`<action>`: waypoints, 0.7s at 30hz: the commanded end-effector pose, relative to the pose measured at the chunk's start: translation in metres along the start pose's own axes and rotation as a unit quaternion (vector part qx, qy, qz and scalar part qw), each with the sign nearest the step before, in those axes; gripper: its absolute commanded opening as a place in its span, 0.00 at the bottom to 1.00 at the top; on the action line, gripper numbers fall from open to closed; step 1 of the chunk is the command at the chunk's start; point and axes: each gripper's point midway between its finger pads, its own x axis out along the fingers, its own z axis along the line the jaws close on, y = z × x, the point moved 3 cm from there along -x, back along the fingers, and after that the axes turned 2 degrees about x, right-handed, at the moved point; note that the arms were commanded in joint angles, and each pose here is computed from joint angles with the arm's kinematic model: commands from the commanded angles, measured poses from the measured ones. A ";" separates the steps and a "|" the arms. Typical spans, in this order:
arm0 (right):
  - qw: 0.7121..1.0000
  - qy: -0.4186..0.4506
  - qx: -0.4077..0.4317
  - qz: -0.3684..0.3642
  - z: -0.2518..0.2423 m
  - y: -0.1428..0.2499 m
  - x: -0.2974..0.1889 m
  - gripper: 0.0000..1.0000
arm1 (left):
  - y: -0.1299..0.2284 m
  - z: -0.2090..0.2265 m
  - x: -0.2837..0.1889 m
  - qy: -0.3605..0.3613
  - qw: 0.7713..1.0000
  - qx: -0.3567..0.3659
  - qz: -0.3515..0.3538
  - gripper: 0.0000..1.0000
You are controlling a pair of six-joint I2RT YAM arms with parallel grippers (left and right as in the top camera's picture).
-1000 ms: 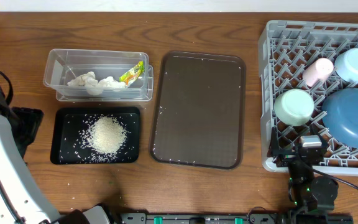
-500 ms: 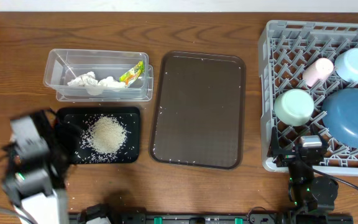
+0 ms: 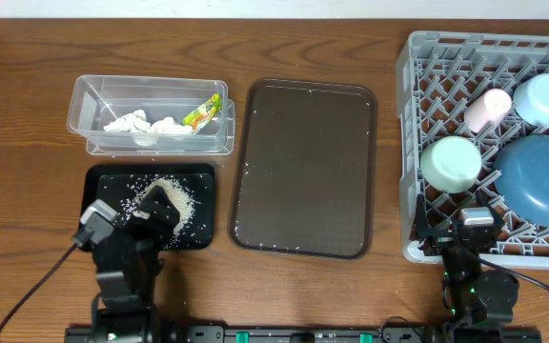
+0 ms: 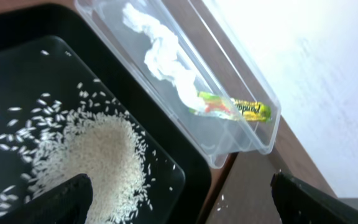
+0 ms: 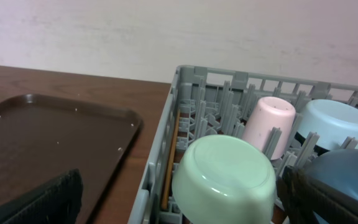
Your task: Sort waste into correct bins and load items into the dishwasher rack
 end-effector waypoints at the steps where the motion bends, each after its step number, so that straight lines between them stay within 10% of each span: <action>1: 1.000 0.004 0.006 0.000 -0.002 0.001 0.000 0.99 | 0.013 0.008 0.008 0.020 0.999 0.030 -0.006 0.94; 21: 1.000 0.004 0.006 0.000 -0.002 0.001 0.000 0.99 | 0.017 -0.008 0.001 0.105 0.950 0.277 -0.097 0.94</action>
